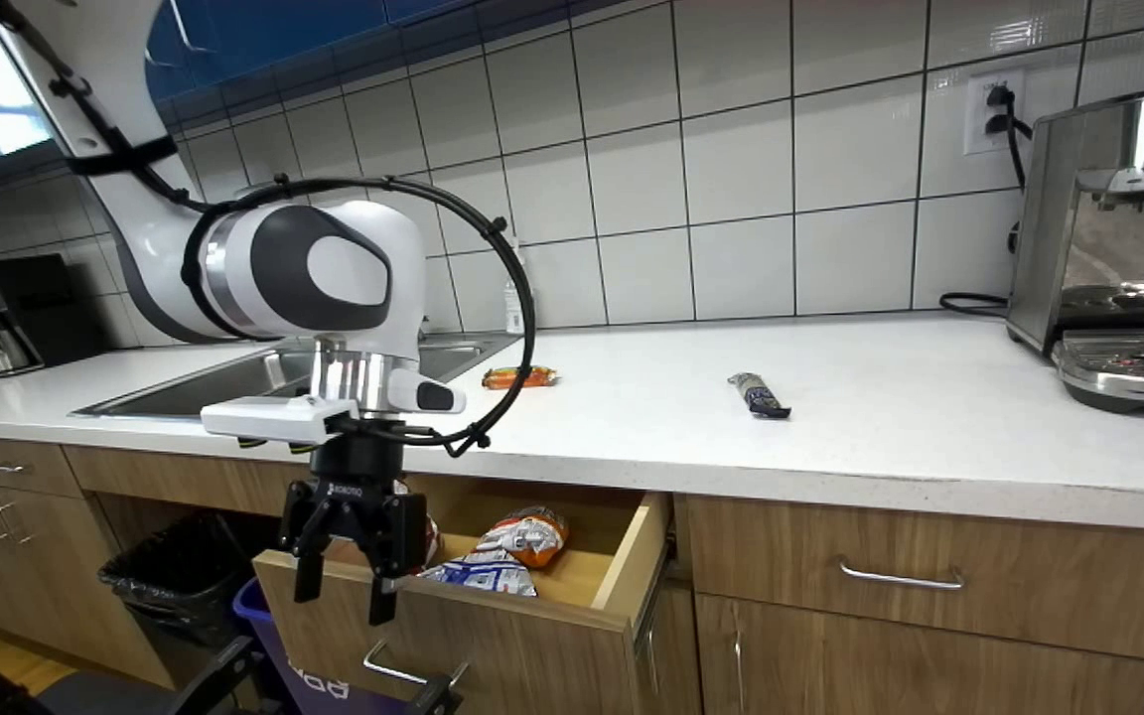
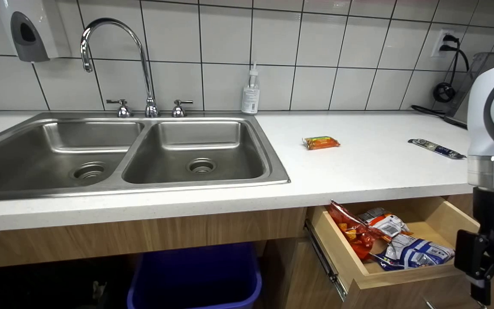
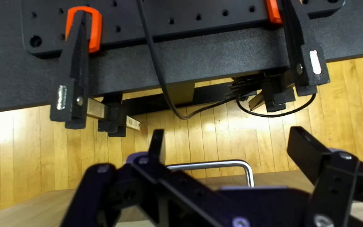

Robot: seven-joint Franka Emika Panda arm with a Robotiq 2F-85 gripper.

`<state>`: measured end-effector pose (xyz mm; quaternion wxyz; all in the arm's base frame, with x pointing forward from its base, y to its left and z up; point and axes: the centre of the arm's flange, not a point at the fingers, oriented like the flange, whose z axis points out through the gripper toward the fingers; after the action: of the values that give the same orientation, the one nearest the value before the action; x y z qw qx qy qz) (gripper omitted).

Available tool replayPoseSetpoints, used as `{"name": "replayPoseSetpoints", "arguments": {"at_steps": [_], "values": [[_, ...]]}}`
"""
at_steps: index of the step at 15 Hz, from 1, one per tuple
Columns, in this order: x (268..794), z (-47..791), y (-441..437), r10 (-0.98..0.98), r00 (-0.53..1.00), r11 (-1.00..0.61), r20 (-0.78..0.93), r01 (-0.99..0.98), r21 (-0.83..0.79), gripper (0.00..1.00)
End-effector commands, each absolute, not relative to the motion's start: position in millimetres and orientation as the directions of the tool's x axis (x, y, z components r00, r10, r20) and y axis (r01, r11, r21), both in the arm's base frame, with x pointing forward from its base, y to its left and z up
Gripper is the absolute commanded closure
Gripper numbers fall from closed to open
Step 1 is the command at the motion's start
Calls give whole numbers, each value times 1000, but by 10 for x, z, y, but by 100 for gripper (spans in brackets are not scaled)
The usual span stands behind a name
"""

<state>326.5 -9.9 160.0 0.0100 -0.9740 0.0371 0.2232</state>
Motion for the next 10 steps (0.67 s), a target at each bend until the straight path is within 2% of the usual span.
{"name": "replayPoseSetpoints", "arguments": {"at_steps": [1,10], "values": [[3282,1524,-58,-75,898,-997,-433,-71,26,0],[3470,1350,-97,-61,937,-996,-345,-37,75,0]]}}
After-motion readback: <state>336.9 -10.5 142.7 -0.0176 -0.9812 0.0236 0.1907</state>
